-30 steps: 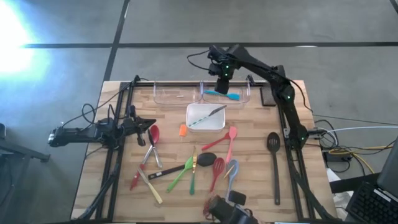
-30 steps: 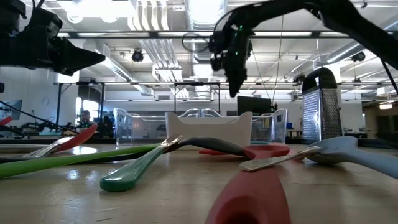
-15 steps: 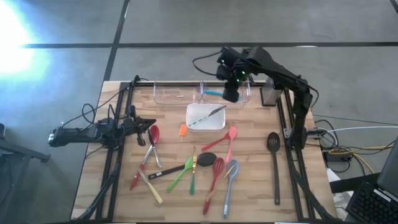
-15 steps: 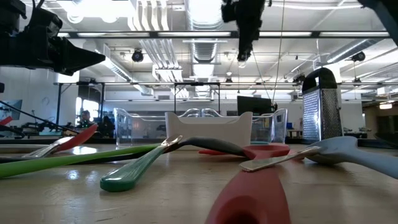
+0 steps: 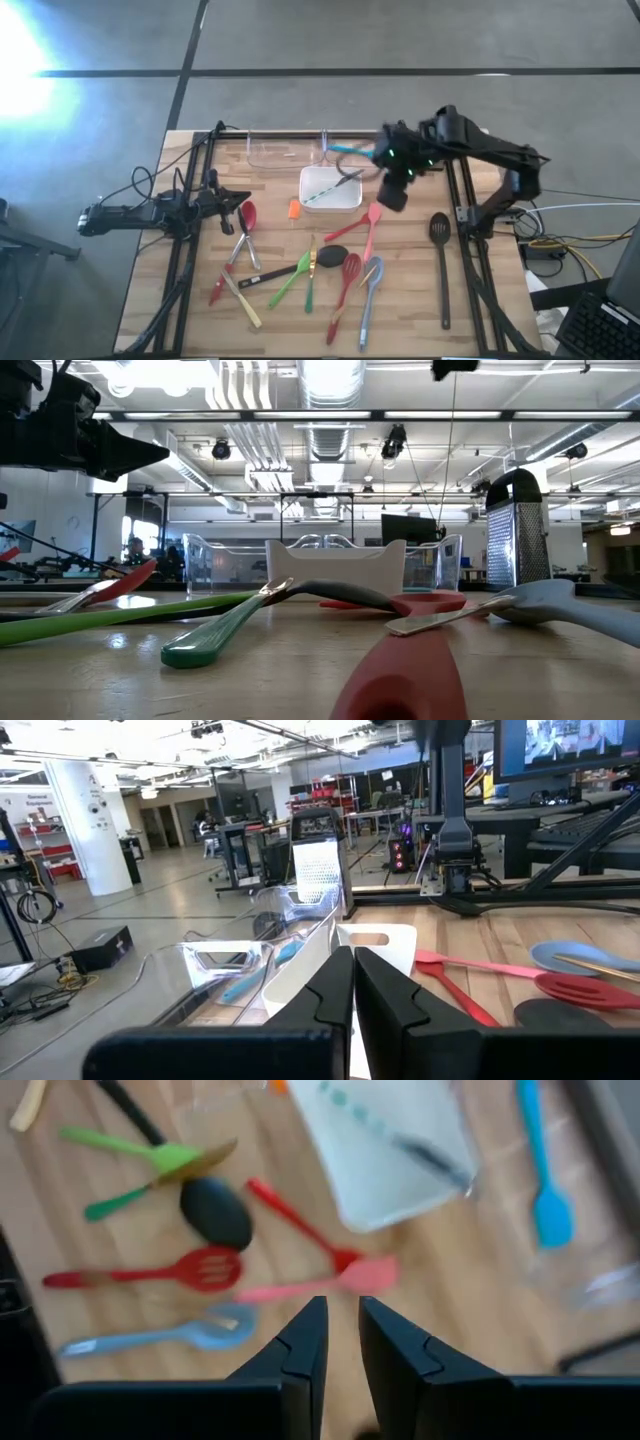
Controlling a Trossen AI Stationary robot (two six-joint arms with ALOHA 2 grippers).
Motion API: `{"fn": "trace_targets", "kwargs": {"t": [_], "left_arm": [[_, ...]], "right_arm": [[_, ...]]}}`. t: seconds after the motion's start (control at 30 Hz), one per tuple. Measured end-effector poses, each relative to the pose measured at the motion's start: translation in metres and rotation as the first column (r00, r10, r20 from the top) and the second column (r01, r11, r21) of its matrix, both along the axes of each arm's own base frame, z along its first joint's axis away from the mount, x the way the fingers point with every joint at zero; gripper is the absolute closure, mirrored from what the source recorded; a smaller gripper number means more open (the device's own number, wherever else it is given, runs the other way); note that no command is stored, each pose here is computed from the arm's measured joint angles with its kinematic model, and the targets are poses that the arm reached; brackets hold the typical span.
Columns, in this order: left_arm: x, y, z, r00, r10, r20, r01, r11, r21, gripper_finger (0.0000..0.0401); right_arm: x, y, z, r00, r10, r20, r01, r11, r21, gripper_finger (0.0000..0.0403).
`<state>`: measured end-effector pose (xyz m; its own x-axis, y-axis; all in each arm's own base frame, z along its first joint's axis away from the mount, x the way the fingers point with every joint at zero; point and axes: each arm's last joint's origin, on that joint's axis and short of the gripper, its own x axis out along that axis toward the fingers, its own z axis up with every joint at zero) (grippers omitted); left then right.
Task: Pick & Place Kitchen Items
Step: Put the black serving spoon into the left transparent bin
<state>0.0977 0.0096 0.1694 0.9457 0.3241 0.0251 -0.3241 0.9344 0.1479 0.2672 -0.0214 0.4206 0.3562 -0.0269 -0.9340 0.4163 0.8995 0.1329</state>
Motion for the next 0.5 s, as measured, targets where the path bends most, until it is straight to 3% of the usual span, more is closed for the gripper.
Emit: {"fn": "trace_targets", "kwargs": {"t": [0.27,0.5], "left_arm": [[0.000,0.000,0.000,1.000,0.001,0.000,-0.001,1.000,0.000,0.0383],[0.000,0.000,0.000,1.000,0.000,0.000,0.000,1.000,0.000,0.0384]], "right_arm": [[-0.051,0.041,-0.033,0.981,-0.151,-0.125,0.163,0.982,0.092,0.0351],[-0.103,0.057,-0.070,0.909,-0.343,-0.238,0.380,0.915,0.134,0.0346]]}}
